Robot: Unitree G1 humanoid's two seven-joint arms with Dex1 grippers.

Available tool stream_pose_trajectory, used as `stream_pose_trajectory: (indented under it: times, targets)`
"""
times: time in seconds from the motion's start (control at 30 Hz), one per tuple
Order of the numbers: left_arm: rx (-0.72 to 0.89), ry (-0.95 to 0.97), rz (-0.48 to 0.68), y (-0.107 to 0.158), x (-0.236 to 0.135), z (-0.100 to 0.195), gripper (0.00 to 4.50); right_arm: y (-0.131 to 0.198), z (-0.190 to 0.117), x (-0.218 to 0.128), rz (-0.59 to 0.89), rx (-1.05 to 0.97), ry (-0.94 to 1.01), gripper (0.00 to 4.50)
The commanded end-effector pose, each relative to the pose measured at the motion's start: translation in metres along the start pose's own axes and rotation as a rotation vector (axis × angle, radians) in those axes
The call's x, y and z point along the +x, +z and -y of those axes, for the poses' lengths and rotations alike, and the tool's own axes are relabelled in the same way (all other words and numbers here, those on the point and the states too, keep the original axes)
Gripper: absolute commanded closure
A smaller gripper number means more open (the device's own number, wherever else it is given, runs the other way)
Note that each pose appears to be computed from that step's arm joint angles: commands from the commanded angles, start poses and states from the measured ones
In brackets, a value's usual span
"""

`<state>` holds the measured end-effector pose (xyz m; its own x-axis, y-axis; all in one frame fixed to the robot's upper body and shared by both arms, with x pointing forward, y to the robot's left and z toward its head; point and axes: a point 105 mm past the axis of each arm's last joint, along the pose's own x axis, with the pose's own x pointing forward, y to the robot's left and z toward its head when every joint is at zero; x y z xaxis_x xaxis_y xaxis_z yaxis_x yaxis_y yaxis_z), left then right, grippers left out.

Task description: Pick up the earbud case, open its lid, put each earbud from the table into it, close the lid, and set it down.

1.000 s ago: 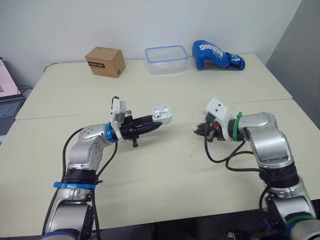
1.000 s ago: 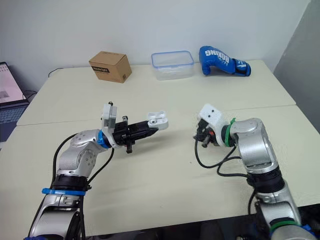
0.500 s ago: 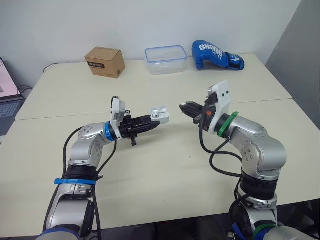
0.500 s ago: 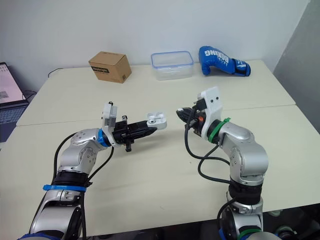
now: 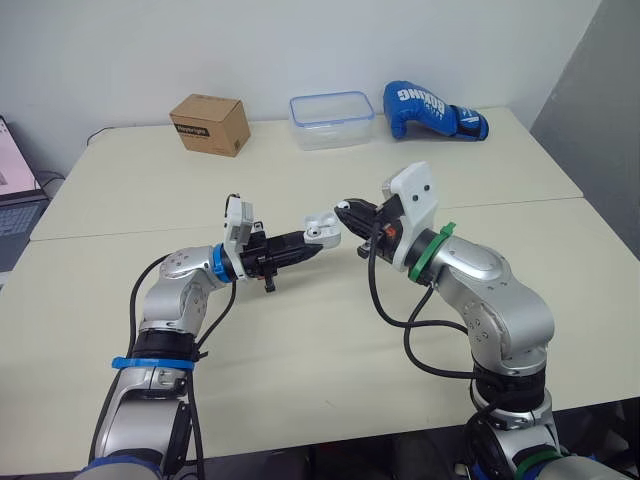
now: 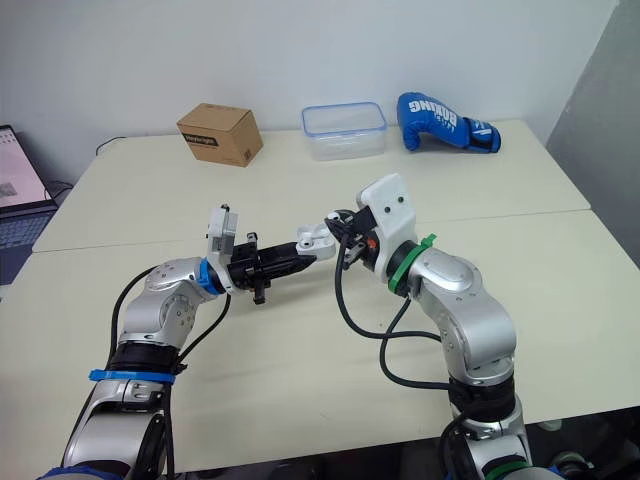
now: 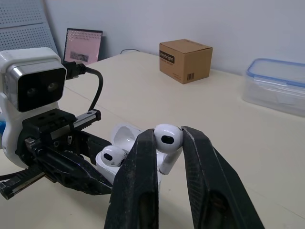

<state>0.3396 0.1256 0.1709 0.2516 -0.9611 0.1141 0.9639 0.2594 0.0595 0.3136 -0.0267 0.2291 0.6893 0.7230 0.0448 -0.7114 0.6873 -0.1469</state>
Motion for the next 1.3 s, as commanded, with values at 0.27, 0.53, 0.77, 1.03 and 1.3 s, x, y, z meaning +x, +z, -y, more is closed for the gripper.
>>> stream_pose_trajectory:
  times: [0.27,0.53,0.77,1.03,1.3]
  targets:
    - [0.049,-0.036,0.037,0.019,0.008,-0.001,3.74,0.006,-0.011,0.002,0.037,0.000,0.029,4.12]
    - [0.050,-0.052,0.042,0.021,0.011,0.001,3.74,0.002,-0.010,0.003,0.019,-0.012,0.009,4.12]
    - [0.051,-0.059,0.036,0.022,0.010,0.002,3.74,0.003,-0.009,0.004,0.019,-0.033,-0.005,4.12]
    - [0.055,-0.056,0.035,0.022,0.010,0.002,3.74,0.001,-0.011,0.004,0.008,-0.067,0.017,2.71]
    - [0.055,-0.057,0.033,0.022,0.009,0.003,3.74,0.008,-0.009,0.003,0.048,-0.085,0.013,0.03]
